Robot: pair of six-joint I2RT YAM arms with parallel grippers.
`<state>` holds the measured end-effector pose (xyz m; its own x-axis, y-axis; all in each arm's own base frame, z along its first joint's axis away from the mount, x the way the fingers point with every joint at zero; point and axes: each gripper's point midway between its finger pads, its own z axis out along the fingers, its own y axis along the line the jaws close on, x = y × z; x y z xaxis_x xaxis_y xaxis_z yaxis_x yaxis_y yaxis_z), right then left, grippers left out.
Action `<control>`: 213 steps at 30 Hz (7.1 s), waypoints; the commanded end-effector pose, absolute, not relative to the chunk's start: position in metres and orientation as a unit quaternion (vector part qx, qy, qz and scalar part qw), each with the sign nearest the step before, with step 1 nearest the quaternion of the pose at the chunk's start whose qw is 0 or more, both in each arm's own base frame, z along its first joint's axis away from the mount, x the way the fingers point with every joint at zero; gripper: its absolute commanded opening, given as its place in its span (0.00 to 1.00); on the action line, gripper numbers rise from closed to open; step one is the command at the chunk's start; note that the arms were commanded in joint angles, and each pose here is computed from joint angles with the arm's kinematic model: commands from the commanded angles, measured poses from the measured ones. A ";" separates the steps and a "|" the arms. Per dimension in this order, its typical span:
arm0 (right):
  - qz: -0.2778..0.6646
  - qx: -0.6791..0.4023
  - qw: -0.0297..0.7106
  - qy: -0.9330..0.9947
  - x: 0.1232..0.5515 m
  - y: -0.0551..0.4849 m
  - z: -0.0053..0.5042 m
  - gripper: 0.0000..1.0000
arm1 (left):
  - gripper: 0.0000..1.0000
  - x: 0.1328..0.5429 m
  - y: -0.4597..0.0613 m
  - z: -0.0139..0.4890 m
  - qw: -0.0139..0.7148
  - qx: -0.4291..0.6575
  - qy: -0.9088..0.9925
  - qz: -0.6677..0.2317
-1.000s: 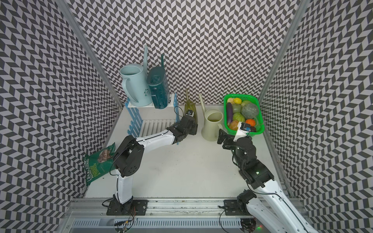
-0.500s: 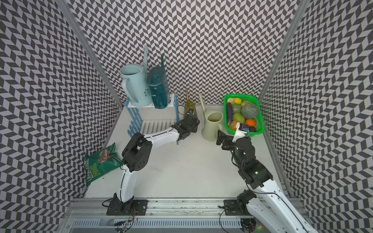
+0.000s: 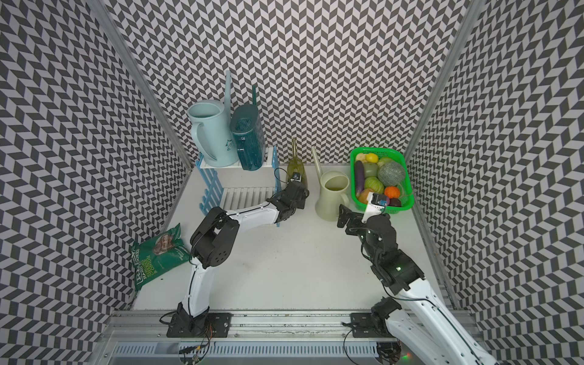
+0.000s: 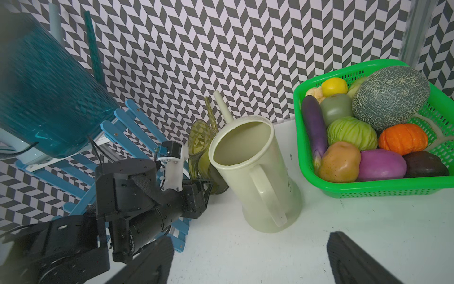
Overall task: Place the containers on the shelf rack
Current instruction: 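Pick up a container from the center of the board, then place the container on the shelf.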
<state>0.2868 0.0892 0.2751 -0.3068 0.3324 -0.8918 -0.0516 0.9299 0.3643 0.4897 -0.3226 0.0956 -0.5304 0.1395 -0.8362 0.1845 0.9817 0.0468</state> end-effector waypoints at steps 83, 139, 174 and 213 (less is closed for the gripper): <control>0.191 0.080 0.621 0.756 0.282 0.090 0.330 1.00 | 0.06 0.399 -0.330 0.381 0.623 0.187 0.731 -0.207; 0.238 -0.075 0.611 0.751 0.270 0.136 0.341 1.00 | 0.00 0.188 -0.115 0.322 0.599 0.386 0.701 -0.013; 0.241 -0.081 0.602 0.757 0.277 0.143 0.337 1.00 | 0.00 0.231 -0.097 0.259 0.568 0.356 0.741 0.040; 0.218 -0.121 0.477 0.843 0.310 0.363 0.234 0.82 | 0.00 0.334 -0.041 0.216 0.611 0.143 0.777 -0.053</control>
